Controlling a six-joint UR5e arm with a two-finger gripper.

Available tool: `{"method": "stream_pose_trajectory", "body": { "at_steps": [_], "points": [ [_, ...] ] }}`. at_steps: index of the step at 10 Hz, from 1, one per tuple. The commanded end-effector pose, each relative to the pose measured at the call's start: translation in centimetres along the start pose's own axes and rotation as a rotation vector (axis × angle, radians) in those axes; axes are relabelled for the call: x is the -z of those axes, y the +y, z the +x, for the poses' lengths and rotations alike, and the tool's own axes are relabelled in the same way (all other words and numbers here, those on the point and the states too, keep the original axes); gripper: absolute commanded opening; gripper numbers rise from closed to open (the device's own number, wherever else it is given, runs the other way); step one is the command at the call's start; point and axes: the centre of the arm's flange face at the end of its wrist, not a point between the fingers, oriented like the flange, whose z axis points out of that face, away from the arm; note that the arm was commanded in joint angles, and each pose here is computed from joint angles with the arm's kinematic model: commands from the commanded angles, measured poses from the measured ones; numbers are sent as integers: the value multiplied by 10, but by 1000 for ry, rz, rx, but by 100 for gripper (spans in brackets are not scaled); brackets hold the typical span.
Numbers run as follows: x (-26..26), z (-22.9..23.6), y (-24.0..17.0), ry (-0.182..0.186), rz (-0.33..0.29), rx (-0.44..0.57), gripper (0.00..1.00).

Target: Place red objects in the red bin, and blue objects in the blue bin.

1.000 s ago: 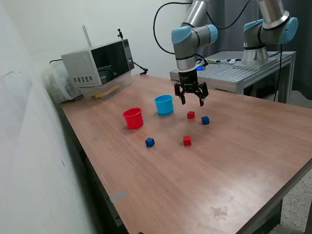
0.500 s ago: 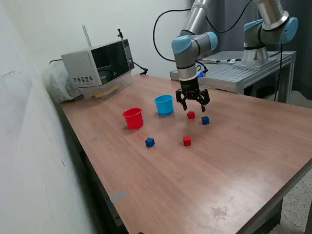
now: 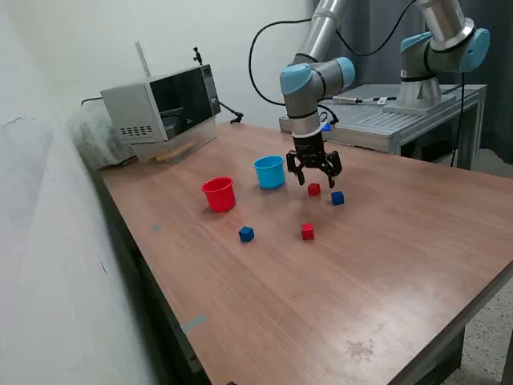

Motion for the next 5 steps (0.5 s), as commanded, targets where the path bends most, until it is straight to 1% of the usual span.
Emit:
{"method": "stream_pose_trajectory", "body": {
  "at_steps": [1, 2, 4, 5],
  "points": [
    [3, -5, 4, -5, -9, -4, 100],
    [3, -5, 4, -5, -9, -4, 0],
    [2, -5, 3, -8, 1, -3, 0],
    [-3, -5, 3, -3, 14, -1, 0]
  ]
}}
